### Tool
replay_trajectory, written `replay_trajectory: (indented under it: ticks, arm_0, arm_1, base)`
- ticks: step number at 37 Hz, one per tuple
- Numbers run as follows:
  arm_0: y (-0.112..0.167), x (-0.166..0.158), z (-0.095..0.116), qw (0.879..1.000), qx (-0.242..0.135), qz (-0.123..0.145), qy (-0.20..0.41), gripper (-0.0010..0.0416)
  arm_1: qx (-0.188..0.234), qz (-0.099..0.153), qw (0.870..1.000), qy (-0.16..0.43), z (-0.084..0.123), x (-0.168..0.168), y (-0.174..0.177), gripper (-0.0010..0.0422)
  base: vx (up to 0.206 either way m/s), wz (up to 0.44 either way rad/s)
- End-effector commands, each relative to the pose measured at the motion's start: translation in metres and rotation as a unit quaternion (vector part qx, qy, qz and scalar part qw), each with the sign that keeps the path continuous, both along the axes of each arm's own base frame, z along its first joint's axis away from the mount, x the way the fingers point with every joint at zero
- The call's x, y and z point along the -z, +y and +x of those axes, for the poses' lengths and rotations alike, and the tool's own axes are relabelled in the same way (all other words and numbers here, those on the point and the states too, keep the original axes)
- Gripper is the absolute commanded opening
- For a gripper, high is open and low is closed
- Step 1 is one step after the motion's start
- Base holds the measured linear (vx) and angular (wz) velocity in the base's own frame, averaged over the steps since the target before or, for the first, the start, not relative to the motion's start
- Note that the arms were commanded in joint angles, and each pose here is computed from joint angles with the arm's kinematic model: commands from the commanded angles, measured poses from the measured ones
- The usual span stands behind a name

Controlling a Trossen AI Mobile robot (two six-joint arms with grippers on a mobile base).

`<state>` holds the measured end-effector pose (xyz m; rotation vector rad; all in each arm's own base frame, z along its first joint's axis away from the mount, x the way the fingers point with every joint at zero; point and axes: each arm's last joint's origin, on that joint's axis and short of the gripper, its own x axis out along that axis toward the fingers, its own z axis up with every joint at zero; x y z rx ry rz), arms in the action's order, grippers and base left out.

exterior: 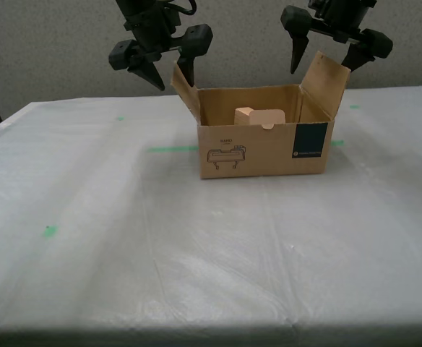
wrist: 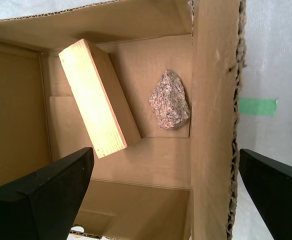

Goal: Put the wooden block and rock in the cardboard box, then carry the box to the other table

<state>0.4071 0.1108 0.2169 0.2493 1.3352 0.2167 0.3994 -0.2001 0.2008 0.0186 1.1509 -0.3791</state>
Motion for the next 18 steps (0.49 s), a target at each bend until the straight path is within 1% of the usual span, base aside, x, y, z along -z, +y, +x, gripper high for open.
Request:
replay_trajectory:
  ticks: [1, 18]
  arm_0:
    - [0.0000, -0.0005, 0.0000, 1.000, -0.002, 0.000, -0.001, 0.0390]
    - [0.0001, -0.0007, 0.0006, 1.000, -0.002, 0.000, -0.004, 0.0388]
  arm_1:
    - [-0.002, 0.000, 1.000, 0.000, -0.0001, -0.0004, -0.0003, 0.0293]
    - [-0.002, 0.000, 1.000, 0.001, -0.0004, -0.0004, -0.0001, 0.0293]
  base:
    - [0.000, 0.000]
    - [0.000, 0.000]
